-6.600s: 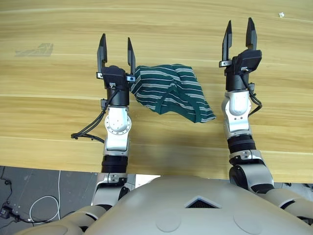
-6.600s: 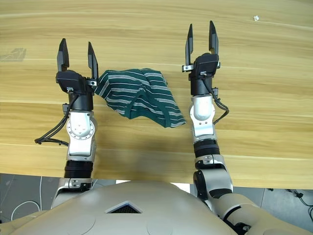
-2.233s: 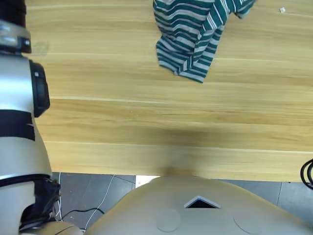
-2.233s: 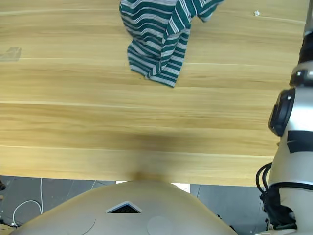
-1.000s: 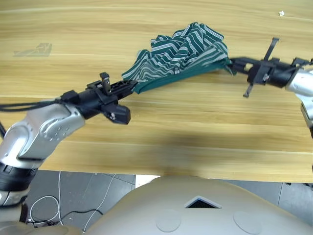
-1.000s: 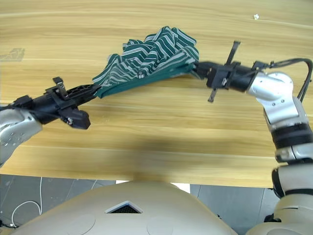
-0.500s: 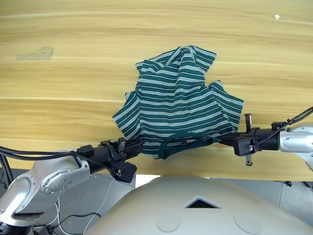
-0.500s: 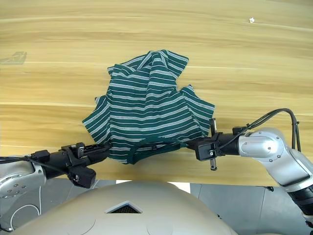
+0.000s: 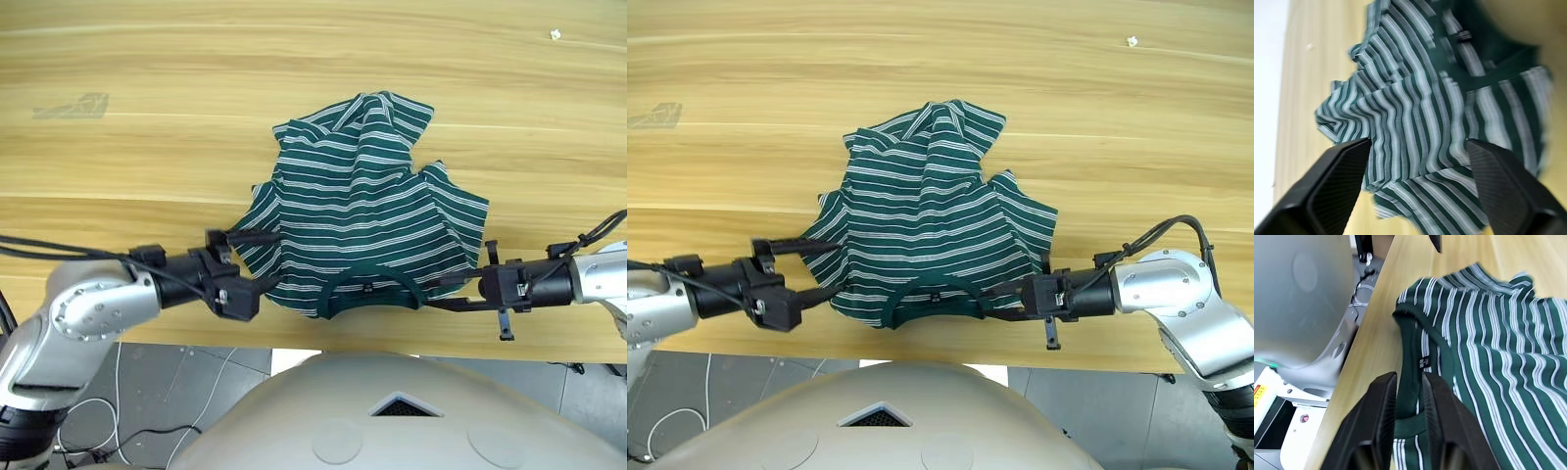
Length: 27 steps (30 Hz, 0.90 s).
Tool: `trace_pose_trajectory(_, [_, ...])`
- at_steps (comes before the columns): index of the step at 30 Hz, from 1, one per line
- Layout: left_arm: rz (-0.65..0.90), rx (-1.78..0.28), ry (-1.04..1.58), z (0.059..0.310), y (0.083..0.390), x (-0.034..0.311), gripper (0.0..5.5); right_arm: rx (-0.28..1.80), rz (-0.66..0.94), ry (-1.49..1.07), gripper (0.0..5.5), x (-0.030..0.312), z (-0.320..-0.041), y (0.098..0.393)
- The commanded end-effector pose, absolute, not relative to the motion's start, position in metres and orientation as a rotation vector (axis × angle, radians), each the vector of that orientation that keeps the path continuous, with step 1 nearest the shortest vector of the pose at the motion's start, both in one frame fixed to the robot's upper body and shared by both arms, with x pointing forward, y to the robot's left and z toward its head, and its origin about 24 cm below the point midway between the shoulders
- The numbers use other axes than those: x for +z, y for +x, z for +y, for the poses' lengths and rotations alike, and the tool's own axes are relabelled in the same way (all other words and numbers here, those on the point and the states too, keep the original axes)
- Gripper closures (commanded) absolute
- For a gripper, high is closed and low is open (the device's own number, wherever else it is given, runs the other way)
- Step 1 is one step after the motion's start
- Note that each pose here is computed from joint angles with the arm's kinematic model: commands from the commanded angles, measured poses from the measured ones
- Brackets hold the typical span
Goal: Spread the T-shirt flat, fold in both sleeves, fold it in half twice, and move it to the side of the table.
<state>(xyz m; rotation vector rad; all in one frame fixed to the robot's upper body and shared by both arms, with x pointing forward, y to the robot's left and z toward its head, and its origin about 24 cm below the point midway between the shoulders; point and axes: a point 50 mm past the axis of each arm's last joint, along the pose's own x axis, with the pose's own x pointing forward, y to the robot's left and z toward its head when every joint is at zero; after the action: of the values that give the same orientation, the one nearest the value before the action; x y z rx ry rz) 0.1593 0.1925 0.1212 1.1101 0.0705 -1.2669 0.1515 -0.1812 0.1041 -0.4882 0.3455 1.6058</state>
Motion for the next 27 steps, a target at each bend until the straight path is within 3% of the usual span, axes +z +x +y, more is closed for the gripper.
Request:
trace_pose_trajectory(1, [-0.021, -0.948, 1.429, 0.205, 0.225, 0.126, 1.23, 1.419, 0.266, -0.679, 4.54, 0.099, -0.181, 0.193])
trace_pose_trajectory(6, [-0.103, -0.675, 1.581, 0.197, 0.317, 0.119, 0.48, 1.048, 0.023, -0.931, 4.54, 0.096, -0.162, 0.276])
trace_pose_trajectory(8, [-0.12, -0.639, 1.606, 0.187, 0.342, 0.114, 0.11, 0.925, -0.038, -1.011, 4.54, 0.098, -0.16, 0.304])
trace_pose_trajectory(11, [-0.114, -0.607, 1.599, 0.178, 0.365, 0.106, 0.11, 0.805, -0.054, -1.092, 4.54, 0.093, -0.16, 0.332])
trace_pose_trajectory(18, [-0.114, -0.682, 1.65, 0.168, 0.37, 0.074, 0.11, 0.692, -0.057, -1.155, 4.54, 0.079, -0.156, 0.358])
trace_pose_trajectory(27, [-0.086, -0.767, 1.601, 0.168, 0.358, 0.05, 0.11, 0.709, 0.063, -1.174, 4.54, 0.048, -0.14, 0.365])
